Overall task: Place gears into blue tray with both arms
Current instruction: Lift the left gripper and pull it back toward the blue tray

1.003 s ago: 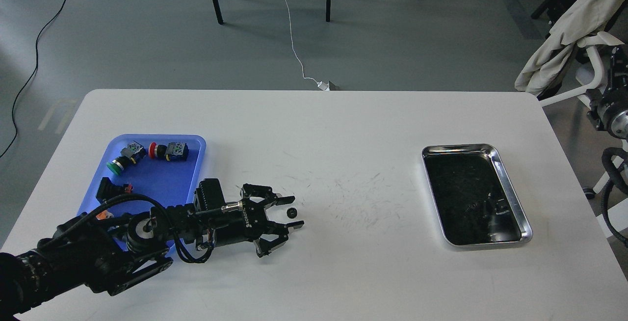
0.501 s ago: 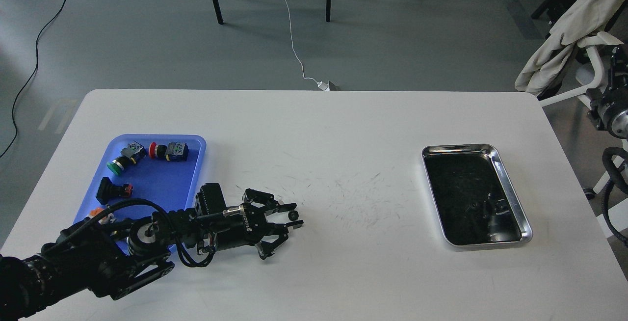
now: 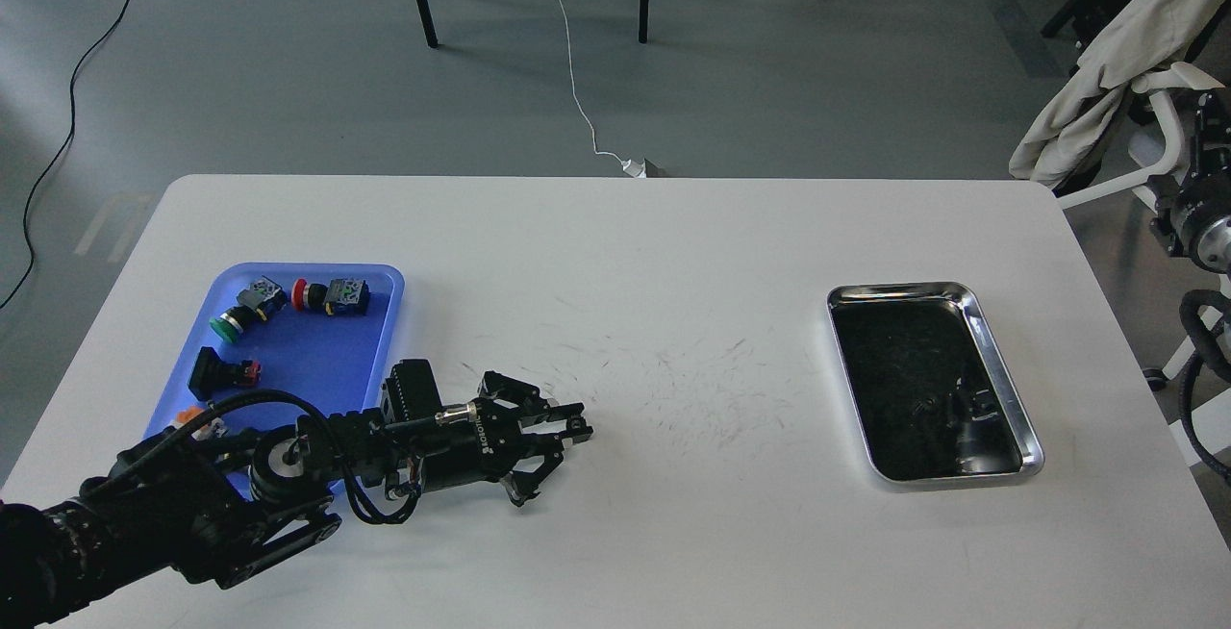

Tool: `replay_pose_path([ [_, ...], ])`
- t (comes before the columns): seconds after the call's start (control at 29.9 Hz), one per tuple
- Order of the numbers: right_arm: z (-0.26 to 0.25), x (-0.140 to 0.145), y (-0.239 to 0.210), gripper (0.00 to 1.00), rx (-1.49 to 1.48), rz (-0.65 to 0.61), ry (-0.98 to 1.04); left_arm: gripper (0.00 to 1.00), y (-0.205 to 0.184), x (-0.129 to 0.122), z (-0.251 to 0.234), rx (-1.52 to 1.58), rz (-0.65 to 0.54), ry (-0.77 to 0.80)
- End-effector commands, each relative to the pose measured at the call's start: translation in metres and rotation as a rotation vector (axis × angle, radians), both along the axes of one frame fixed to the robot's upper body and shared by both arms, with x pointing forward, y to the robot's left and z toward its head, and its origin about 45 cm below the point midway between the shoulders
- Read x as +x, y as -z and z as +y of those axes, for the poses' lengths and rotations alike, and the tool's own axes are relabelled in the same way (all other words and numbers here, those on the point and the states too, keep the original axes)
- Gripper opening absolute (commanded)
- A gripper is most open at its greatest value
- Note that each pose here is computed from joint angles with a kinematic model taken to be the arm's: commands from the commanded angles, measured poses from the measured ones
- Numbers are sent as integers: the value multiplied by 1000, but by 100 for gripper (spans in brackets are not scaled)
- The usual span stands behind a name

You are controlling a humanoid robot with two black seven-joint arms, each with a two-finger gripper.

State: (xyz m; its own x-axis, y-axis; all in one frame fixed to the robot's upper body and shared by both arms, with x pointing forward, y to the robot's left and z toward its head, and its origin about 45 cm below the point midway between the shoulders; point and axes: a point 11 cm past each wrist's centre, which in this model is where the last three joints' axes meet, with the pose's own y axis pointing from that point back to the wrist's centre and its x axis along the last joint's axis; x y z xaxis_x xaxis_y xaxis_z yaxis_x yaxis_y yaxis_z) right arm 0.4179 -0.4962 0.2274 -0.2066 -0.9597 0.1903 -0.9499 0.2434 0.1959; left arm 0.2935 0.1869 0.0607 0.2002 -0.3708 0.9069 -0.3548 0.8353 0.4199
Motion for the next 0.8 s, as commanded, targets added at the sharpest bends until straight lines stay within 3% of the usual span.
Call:
replay_pose_path([
  [0.0,0,0,0,99,2,-1,0,8,-3,2,3,2,-8,0],
  [0.2,0,0,1,99,3,-1,1,8,-15,17,31,44,-43,-35],
  [0.53,0,0,0,99,2,-4,1,8,-93,66,79,112,-219,-49],
  [0.77,2,2,-3,99,3,-10,-5,8,-106,65,142,211,-242,-126],
])
